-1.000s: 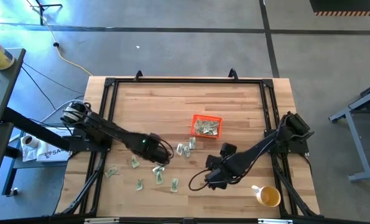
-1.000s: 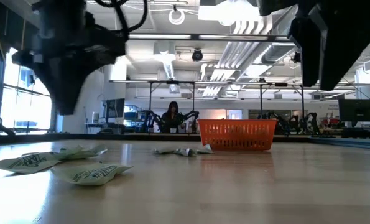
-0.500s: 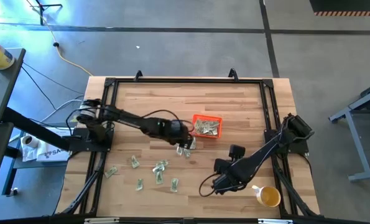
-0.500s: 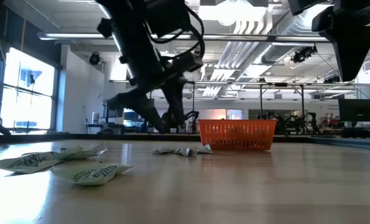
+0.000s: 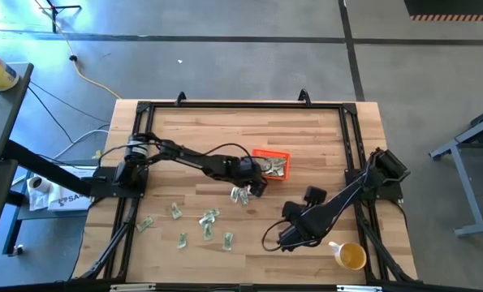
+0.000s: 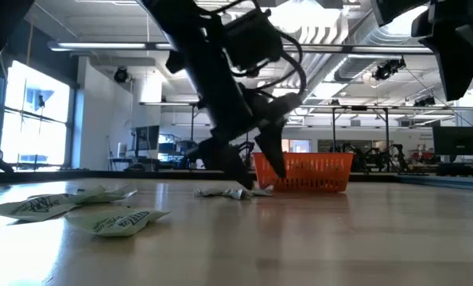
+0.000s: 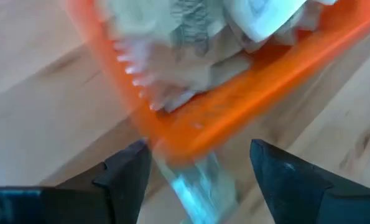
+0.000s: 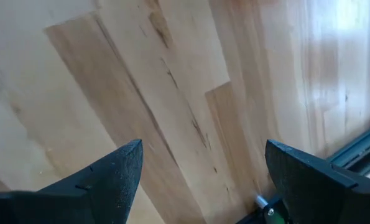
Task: Pick and place Stevia / Truvia into bins
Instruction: Put the green stevia packet into the orange basket
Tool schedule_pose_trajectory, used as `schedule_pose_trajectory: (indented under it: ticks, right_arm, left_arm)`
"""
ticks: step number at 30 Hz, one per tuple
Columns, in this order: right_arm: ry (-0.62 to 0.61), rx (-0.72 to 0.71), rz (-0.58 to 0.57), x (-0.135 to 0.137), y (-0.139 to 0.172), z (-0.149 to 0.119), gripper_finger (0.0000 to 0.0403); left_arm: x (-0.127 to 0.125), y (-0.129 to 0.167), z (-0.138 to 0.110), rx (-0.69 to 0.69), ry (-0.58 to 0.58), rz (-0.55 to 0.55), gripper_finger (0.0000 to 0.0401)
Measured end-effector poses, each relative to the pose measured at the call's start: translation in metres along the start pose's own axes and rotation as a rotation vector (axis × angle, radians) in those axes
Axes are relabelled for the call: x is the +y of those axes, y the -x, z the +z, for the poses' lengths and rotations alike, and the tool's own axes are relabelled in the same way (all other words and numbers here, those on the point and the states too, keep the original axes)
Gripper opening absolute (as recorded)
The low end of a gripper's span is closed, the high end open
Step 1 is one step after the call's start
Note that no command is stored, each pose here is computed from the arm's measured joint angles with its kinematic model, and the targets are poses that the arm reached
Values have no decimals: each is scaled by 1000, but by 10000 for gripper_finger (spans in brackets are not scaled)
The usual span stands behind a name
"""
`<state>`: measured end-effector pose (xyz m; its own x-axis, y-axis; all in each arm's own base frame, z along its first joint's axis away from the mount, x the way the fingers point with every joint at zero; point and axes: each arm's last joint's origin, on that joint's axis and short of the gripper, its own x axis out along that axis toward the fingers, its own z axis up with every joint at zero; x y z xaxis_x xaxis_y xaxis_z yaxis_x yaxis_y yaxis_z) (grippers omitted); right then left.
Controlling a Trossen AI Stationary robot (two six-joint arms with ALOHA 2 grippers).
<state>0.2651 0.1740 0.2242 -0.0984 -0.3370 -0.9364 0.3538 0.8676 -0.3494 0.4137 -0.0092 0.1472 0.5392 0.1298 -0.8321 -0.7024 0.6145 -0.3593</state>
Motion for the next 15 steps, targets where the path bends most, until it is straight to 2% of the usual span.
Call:
schedule_pose_trajectory:
  ticks: [6,15]
  right_arm:
    - [-45,1,-9,0,0,-1,327]
    - [-55,6,-34,-3,0,-2,327]
  left_arm:
    - [5,-5,-4,38,-67,74,259]
    - [6,-8,-5,46,-171,57,148]
